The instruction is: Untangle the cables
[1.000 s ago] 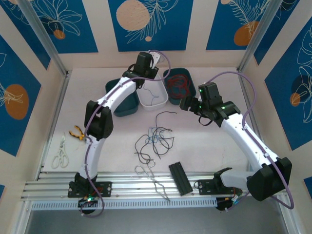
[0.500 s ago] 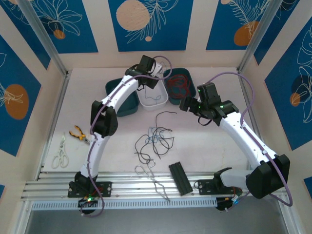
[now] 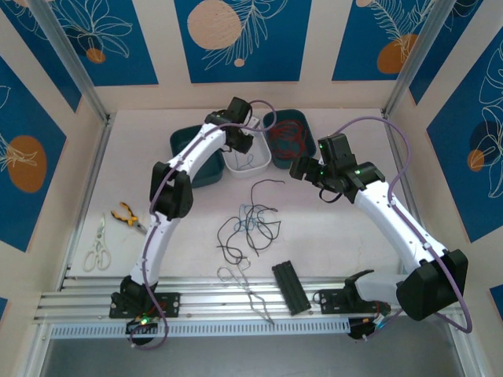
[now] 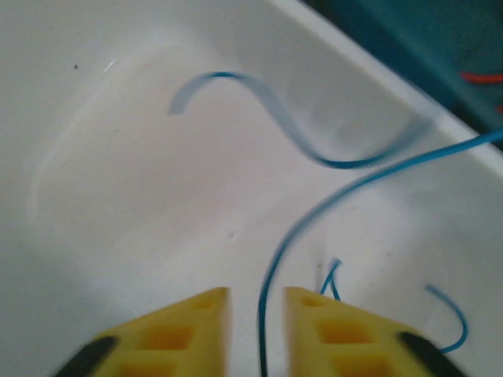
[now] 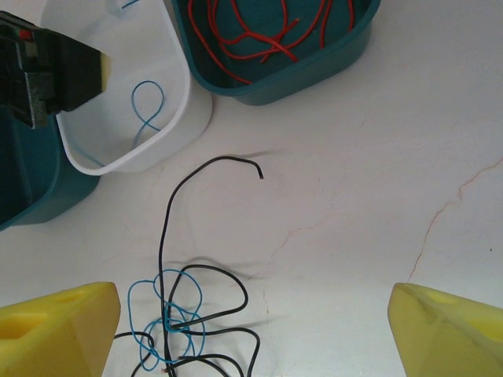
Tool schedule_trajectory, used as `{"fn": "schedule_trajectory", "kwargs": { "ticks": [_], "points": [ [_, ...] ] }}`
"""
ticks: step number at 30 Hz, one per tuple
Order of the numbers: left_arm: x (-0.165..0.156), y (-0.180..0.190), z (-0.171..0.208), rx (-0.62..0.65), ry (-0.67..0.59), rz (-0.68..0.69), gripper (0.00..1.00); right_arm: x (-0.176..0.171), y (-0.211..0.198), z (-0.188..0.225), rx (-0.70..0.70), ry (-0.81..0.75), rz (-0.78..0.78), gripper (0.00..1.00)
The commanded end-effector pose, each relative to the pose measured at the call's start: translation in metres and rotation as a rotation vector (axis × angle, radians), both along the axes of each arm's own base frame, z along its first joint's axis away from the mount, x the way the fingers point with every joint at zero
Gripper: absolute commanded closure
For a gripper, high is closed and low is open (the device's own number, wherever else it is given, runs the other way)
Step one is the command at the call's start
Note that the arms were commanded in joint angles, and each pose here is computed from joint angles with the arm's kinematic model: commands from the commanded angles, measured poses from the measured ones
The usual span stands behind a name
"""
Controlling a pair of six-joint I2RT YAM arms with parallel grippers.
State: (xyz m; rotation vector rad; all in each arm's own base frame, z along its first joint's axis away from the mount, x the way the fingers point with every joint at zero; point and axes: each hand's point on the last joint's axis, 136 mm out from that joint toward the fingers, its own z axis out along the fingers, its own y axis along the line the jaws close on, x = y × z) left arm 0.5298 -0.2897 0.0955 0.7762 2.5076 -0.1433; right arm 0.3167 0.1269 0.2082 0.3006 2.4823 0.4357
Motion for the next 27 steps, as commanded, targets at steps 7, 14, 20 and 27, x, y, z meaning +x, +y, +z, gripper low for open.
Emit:
{"fn": "schedule_trajectory", "kwargs": {
  "ticks": [7, 14, 20, 27],
  "points": [
    [0.004, 0.013, 0.022, 0.022, -0.030, 0.027, 0.45, 0.012, 0.015, 0.003, 0.019, 0.002, 0.041, 0.12],
    [0.001, 0.010, 0.063, -0.042, -0.079, 0.042, 0.31, 0.016, 0.022, -0.002, 0.013, 0.021, 0.059, 0.13],
    [-0.009, 0.015, 0.121, -0.121, -0.148, 0.083, 0.02, 0.005, 0.027, -0.009, -0.027, 0.059, 0.069, 0.20],
    [-0.038, 0.046, 0.173, -0.186, -0.287, 0.194, 0.00, -0.022, 0.056, -0.016, -0.067, 0.103, 0.146, 0.32]
  ]
}}
